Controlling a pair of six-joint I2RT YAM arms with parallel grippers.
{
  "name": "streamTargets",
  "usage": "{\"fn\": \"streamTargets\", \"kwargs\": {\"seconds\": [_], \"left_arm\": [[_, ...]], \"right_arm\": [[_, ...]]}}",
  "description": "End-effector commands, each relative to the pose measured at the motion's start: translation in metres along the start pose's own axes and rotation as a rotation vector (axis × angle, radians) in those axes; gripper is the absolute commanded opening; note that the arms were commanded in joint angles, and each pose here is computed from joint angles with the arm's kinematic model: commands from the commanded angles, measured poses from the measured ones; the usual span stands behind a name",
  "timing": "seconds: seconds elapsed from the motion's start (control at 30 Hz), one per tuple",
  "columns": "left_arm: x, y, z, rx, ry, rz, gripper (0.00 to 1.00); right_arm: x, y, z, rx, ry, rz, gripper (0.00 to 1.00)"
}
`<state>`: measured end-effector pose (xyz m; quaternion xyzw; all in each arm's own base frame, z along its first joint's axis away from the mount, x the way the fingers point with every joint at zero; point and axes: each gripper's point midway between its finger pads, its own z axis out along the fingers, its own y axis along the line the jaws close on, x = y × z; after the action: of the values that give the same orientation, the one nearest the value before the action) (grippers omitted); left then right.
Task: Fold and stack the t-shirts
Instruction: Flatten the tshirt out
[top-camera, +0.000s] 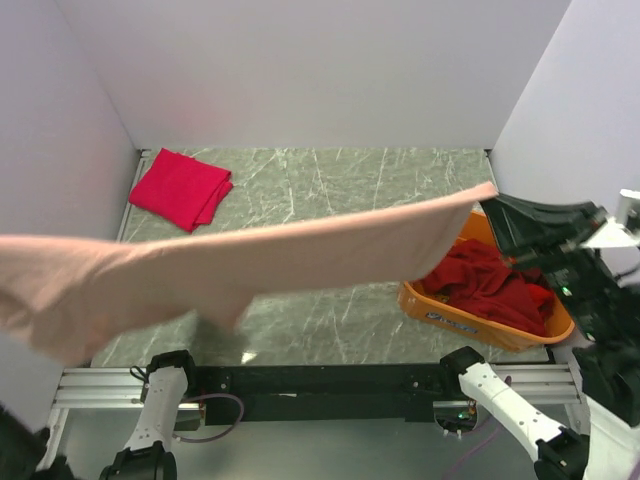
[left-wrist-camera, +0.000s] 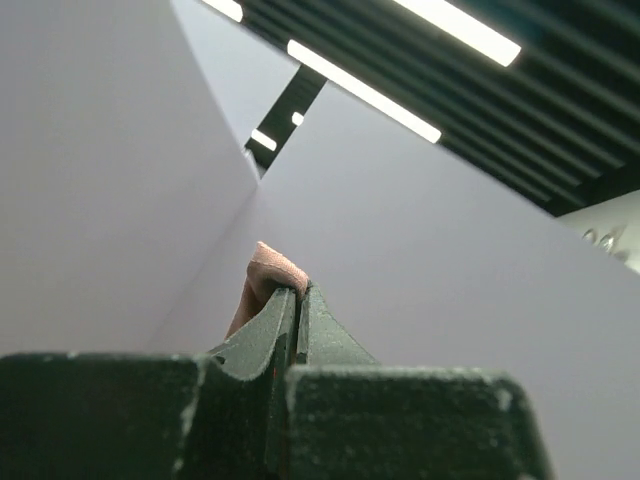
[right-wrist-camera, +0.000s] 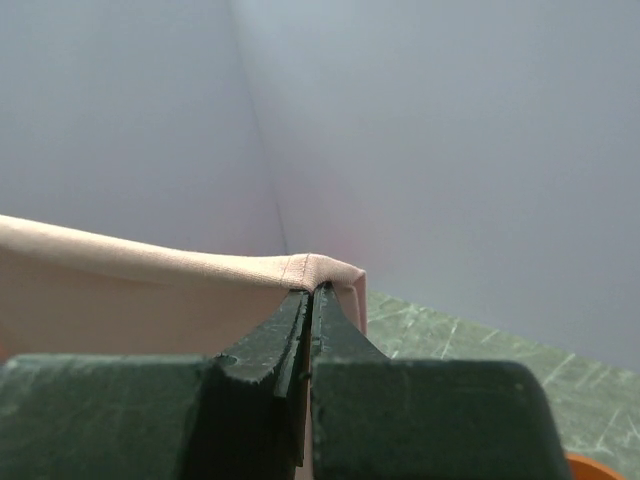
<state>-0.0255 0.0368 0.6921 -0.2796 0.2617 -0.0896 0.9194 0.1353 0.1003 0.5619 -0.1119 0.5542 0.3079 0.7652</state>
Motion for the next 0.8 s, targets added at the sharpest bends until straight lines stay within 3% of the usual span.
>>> {"fn": "streamTargets", "kwargs": {"seconds": [0.0, 0.13, 0.23, 0.43, 0.6, 0.63, 0.77], "left_arm": [[-0.011, -0.010, 0.018, 0.020, -0.058, 0.058, 0.01], [0.015, 0.003, 0.038, -0.018, -0.035, 0.080, 0.01], [0.074, 0.026, 0.059, -0.060, 0.070, 0.118, 0.01], [0.225, 0.082, 0.087, -0.086, 0.320, 0.174, 0.05], [0.371, 0.158, 0.083, -0.163, 0.563, 0.230, 0.05], [0.391, 0.172, 0.081, -0.183, 0.594, 0.247, 0.01], [0.483, 0.223, 0.071, -0.221, 0.740, 0.285, 0.01]], "right_arm": [[-0.005, 0.007, -0.009, -0.022, 0.006, -0.005, 0.00], [0.007, -0.002, 0.004, 0.008, 0.034, 0.006, 0.00], [0.033, -0.021, 0.027, 0.070, 0.098, 0.017, 0.00], [0.116, -0.077, 0.086, 0.246, 0.276, 0.009, 0.00], [0.216, -0.126, 0.138, 0.331, 0.491, 0.018, 0.00], [0.233, -0.132, 0.144, 0.331, 0.528, 0.044, 0.00], [0.327, -0.181, 0.182, 0.394, 0.699, 0.066, 0.00]]}}
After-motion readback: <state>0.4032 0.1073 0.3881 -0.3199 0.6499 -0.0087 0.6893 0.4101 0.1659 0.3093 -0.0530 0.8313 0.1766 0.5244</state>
